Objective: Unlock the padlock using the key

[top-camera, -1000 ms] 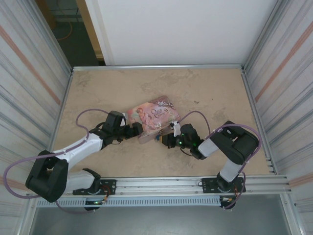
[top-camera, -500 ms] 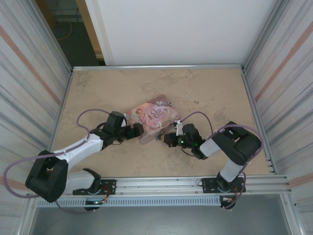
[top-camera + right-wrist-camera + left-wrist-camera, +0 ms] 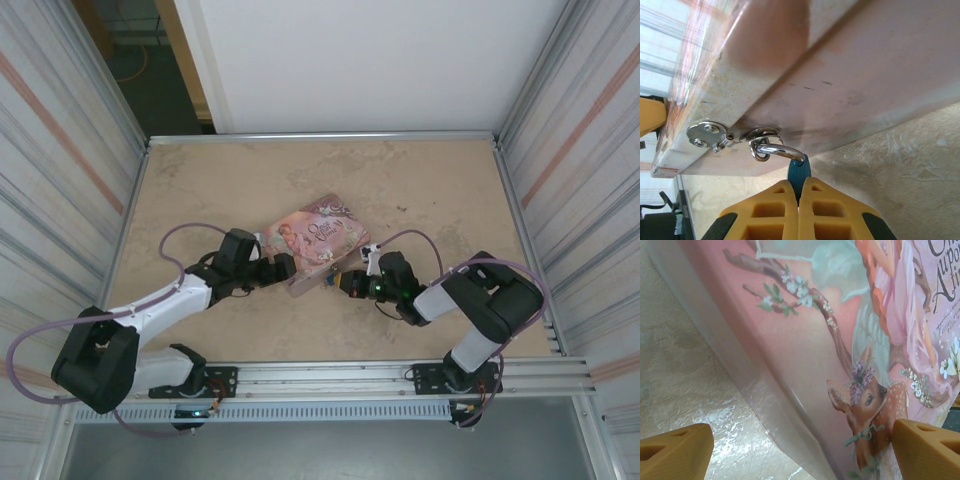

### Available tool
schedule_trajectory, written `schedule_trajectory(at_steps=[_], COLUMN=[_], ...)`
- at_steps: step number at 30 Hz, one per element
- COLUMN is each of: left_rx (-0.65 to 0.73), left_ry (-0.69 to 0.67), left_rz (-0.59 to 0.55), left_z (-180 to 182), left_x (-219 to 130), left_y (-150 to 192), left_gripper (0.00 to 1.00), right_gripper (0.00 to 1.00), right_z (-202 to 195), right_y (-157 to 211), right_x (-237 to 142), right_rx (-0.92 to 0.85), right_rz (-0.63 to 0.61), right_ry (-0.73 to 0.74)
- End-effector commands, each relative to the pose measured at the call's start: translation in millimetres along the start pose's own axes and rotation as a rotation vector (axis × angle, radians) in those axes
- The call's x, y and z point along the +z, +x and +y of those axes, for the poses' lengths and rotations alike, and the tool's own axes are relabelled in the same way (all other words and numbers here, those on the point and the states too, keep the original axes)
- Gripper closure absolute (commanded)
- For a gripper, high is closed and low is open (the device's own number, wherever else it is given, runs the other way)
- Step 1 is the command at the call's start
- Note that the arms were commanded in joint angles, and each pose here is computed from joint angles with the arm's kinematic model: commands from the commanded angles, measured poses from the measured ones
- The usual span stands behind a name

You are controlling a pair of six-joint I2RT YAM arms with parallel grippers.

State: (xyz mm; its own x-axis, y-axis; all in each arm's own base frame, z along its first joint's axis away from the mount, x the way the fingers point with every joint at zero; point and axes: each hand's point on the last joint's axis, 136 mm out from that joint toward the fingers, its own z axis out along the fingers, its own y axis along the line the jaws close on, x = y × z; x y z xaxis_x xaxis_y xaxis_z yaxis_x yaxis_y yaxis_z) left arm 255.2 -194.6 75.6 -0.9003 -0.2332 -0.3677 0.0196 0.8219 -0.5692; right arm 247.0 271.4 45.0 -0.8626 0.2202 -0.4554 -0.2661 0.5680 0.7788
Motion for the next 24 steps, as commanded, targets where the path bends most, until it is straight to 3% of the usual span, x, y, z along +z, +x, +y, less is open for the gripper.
schedule_trajectory(at_steps=[1,24], left_rx=[-0.017,-0.008], left_ry=[-0.092,-0.101], left_rz=[0.072,0.087], left_z=[27,30], left_x=[2,7], left_y=[25,27], left_gripper=[0.09,0.08], right_gripper=[1.0,1.0], right_z=[4,3], right_y=[-17,-30], right_x=[-5,-13], right_rx=[0.041,0.134], right_rz=[-0.05,-0.002], right_ry=[-0.008,0.019])
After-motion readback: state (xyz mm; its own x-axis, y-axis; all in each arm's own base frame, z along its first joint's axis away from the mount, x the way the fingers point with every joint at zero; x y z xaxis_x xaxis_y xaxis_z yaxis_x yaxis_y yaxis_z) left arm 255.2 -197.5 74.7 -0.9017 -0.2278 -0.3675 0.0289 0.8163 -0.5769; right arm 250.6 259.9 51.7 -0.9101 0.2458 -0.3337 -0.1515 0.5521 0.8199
